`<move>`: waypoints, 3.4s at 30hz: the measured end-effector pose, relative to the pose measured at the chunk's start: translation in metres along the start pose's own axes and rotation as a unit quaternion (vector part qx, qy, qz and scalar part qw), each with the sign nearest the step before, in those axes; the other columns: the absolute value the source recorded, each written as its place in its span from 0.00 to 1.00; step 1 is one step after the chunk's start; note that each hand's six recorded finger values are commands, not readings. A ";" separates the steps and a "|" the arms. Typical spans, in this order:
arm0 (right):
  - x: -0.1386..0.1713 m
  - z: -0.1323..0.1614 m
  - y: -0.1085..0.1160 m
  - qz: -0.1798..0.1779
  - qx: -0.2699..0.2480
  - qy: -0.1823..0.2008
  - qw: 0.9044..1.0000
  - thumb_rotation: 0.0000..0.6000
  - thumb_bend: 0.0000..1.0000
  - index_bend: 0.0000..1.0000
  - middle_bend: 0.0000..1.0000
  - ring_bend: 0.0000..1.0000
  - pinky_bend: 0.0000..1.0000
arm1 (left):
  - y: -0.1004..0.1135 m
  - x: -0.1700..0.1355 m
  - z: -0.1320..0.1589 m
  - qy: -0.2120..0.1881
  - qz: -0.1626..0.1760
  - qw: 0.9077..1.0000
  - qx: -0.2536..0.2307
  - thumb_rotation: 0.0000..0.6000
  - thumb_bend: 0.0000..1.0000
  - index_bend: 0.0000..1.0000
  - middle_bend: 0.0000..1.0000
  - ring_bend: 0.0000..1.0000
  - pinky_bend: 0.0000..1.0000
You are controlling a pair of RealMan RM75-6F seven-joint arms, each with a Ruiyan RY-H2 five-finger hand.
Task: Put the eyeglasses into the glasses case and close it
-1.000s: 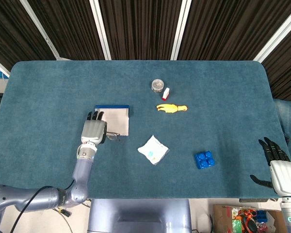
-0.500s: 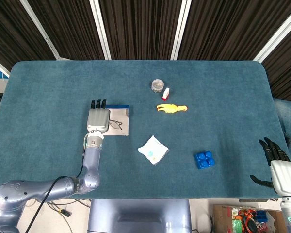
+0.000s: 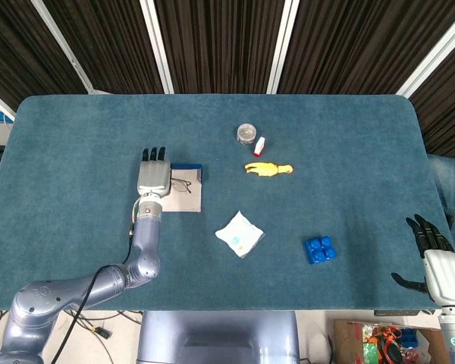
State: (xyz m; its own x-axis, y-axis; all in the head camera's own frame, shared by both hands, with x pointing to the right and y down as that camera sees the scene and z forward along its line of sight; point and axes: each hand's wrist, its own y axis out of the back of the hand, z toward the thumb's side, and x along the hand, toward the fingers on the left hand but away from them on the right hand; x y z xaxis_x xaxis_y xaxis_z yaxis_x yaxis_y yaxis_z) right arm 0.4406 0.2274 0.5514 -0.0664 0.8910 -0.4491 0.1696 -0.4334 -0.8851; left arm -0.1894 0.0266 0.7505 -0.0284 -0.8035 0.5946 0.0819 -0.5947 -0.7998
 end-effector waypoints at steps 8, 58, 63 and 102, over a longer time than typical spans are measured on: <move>0.000 -0.001 0.000 -0.001 -0.004 -0.006 1.000 1.00 0.03 0.01 0.00 0.08 0.19 | -0.006 0.015 -0.005 0.014 -0.006 1.000 0.001 1.00 0.42 0.63 0.06 0.00 0.00; -0.002 -0.003 0.000 0.008 -0.015 -0.016 1.000 1.00 0.03 0.01 0.00 0.08 0.19 | -0.012 0.017 0.014 0.037 -0.004 0.999 -0.007 1.00 0.34 0.30 0.05 0.00 0.00; -0.002 -0.003 0.000 0.009 -0.016 -0.017 1.000 1.00 0.03 0.01 0.00 0.08 0.19 | -0.009 0.013 0.016 0.030 0.000 1.000 -0.006 1.00 0.34 0.30 0.05 0.00 0.00; -0.002 -0.004 0.000 0.006 -0.018 -0.027 0.999 1.00 0.10 0.01 0.00 0.08 0.19 | -0.026 -0.052 -0.032 -0.068 -0.034 0.995 -0.060 1.00 0.46 0.11 0.77 0.66 0.78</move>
State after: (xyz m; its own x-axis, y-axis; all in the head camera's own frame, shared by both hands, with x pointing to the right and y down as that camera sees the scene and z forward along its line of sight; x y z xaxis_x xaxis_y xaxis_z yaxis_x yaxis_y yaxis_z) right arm 0.4450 0.2261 0.5534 -0.1165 0.8772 -0.4658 0.2059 -0.4374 -0.8754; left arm -0.2215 0.0828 0.7381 0.1051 -0.7549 0.6473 -0.0345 -0.6533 -0.7563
